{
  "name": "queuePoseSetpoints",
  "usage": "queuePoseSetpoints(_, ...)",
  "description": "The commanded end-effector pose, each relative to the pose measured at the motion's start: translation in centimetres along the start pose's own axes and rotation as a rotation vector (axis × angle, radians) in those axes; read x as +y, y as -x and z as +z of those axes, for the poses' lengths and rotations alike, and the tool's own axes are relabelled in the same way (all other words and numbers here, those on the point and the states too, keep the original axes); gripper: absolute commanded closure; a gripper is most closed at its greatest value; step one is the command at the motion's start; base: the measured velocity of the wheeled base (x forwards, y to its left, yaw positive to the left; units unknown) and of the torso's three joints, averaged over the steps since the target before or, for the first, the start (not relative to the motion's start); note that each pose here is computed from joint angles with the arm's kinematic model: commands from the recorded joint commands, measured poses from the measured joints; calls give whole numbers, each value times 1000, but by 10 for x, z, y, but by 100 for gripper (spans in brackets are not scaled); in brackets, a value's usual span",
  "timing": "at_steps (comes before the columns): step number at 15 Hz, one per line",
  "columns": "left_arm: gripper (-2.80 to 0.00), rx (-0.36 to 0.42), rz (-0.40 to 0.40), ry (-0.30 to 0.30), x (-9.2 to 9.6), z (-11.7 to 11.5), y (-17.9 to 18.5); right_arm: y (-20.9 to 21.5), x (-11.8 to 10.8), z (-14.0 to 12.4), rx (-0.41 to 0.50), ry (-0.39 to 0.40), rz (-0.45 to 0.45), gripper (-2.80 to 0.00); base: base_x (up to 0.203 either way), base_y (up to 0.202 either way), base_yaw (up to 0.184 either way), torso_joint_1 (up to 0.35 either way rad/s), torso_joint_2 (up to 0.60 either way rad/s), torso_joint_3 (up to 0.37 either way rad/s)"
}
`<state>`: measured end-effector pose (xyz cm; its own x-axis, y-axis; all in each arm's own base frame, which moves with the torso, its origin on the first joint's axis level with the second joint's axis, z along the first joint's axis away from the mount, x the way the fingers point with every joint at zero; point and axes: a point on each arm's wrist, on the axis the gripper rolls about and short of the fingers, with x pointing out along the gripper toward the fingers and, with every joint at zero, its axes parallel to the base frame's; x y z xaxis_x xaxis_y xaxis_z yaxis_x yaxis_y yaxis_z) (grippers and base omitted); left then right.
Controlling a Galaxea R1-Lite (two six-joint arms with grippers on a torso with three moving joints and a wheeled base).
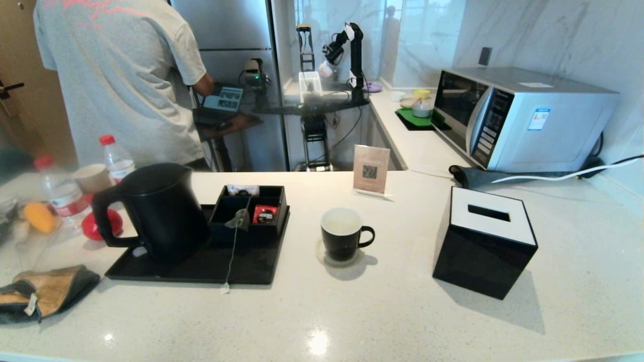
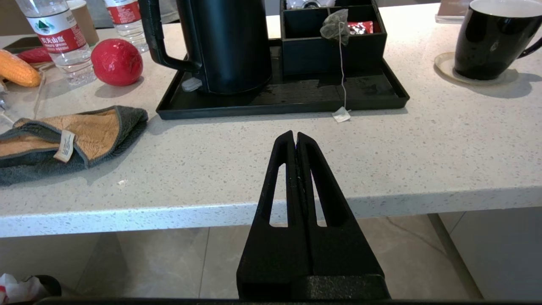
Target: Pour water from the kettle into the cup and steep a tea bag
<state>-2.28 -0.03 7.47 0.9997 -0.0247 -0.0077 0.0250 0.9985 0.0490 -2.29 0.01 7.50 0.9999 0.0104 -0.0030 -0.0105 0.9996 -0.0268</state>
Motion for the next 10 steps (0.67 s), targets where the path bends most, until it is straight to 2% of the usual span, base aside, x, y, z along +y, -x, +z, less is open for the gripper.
queuePoseSetpoints(1, 0, 0, 0, 0, 0, 0, 0, 0, 0, 0, 2, -1, 2, 0, 0, 0, 0, 0, 0, 0)
queuePoseSetpoints(10, 0, 0, 0, 0, 0, 0, 0, 0, 0, 0, 2, 1, 1, 0, 0, 0, 0, 0, 0, 0)
